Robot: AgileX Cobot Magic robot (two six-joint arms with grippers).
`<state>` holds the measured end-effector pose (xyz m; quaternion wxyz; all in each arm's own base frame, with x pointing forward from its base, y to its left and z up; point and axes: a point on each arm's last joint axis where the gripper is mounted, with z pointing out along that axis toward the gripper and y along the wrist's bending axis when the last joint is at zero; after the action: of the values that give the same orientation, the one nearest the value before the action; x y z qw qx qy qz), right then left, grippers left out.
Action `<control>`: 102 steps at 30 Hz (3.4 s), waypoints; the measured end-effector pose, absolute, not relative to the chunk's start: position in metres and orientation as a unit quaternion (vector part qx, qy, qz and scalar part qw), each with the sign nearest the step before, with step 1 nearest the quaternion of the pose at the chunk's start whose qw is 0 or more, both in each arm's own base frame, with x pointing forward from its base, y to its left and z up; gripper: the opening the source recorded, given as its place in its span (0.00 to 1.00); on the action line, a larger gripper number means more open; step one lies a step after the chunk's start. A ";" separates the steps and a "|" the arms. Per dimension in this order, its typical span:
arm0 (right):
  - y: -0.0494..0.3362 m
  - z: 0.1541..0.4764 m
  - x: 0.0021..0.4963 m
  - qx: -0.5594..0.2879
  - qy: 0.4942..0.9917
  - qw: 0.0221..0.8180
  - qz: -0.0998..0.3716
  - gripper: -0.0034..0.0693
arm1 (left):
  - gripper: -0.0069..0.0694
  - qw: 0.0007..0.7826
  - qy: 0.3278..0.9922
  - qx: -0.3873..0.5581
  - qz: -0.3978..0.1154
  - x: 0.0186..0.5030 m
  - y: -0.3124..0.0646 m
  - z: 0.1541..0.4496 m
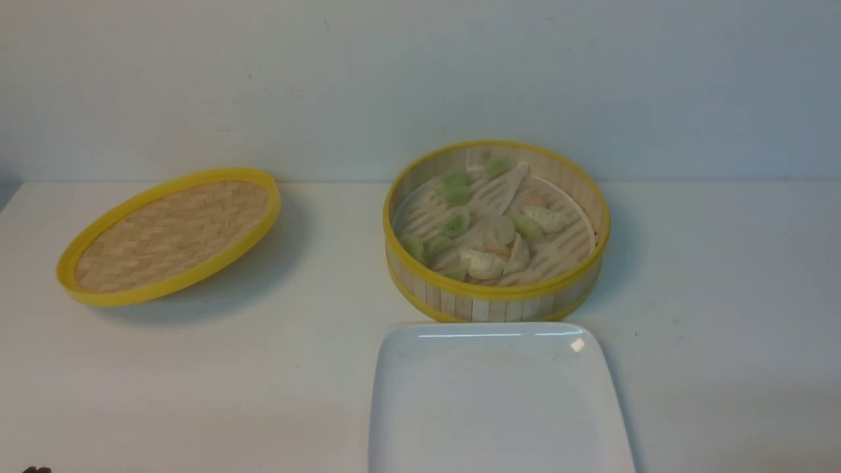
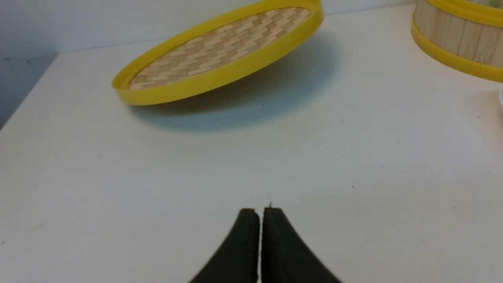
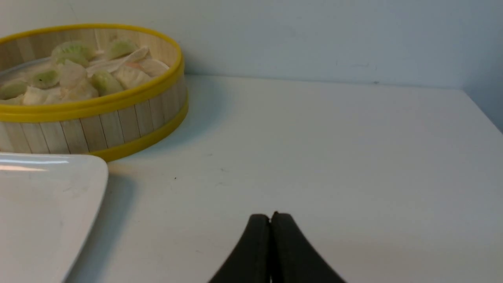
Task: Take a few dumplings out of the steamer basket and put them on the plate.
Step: Use the left arm to grab a dumpling from the steamer
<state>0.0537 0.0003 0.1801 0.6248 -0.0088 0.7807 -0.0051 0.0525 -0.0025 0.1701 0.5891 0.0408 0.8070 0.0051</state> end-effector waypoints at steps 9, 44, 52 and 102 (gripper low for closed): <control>0.000 0.180 0.054 -0.007 0.781 0.625 -0.004 0.03 | 0.08 0.609 0.792 -0.003 -0.044 0.054 -0.005 0.174; 0.026 0.353 0.049 0.066 0.758 0.601 0.244 0.03 | 0.08 0.459 0.865 -0.016 -0.201 0.122 -0.032 0.383; 0.032 0.376 0.096 -0.061 0.881 0.436 0.172 0.03 | 0.08 0.229 0.934 0.058 -0.269 0.216 -0.060 0.342; 0.040 0.368 0.098 -0.086 0.904 0.364 0.209 0.03 | 0.62 0.275 0.871 0.396 -0.090 0.455 -0.241 0.177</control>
<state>0.0978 0.0401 0.3678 0.3641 -0.0864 0.9035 0.2089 0.4549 -0.2408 0.1769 0.2747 0.3964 0.8713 -0.0905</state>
